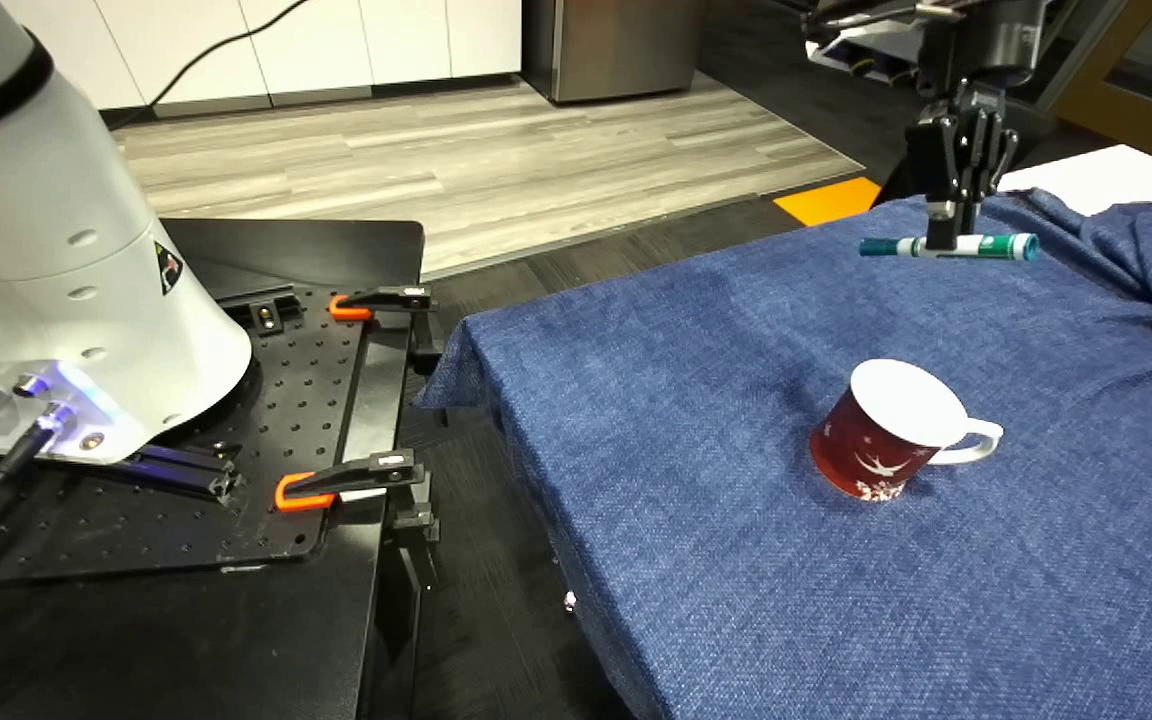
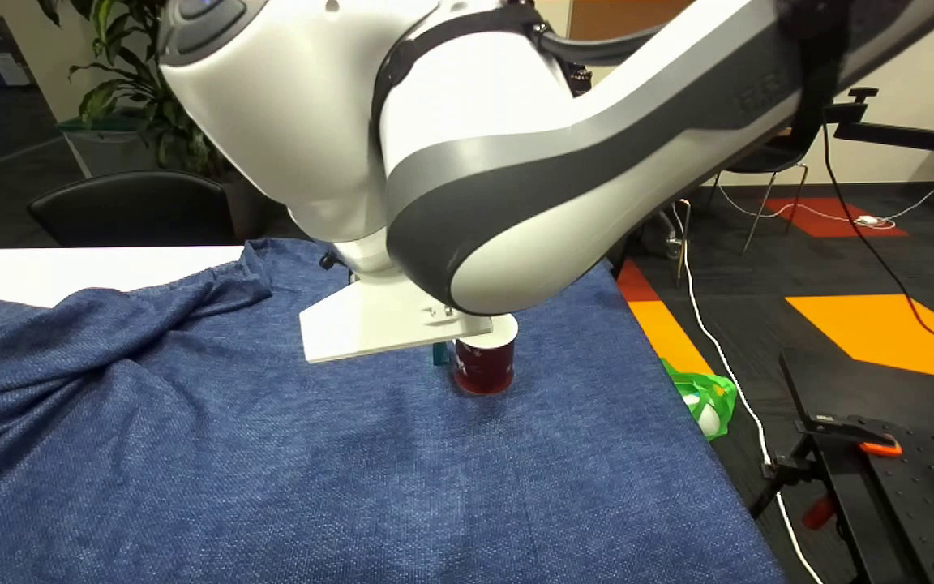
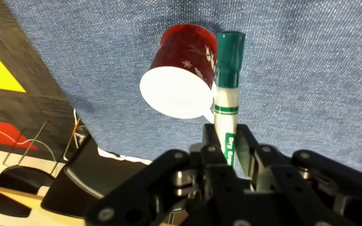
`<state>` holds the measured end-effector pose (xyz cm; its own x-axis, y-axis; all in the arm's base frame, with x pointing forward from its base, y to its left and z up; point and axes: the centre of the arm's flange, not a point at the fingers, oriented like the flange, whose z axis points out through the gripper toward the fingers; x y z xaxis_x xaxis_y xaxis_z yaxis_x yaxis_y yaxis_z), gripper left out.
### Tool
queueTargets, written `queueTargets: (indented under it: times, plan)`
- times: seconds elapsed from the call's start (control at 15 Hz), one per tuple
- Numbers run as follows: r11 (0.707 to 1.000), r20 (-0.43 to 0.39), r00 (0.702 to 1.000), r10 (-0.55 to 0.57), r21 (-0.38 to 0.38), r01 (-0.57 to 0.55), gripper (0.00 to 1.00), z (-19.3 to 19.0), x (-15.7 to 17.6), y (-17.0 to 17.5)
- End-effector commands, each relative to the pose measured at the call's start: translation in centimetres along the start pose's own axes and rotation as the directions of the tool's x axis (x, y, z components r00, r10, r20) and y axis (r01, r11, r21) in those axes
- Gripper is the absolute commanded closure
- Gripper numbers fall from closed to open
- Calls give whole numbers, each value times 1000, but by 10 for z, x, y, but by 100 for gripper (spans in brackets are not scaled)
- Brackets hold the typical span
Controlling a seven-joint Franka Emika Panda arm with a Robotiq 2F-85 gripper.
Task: Pick up the marker and put it in the mug
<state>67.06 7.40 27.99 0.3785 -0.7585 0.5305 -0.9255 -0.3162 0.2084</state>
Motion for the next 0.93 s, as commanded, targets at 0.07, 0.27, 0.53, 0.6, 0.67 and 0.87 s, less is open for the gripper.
queueTargets:
  times: [0.07,0.27,0.53,0.6,0.67,0.87]
  plan:
    - [979,-153,974,168,-94,-183,95,-3,5,1]
    - [943,-264,932,247,-154,-294,95,-3,8,6]
    - [936,-283,925,253,-168,-308,80,2,9,16]
    - [938,-278,928,250,-169,-303,80,3,6,15]
    - [938,-275,929,248,-170,-301,80,3,5,15]
    - [930,-296,920,257,-182,-319,95,5,6,15]
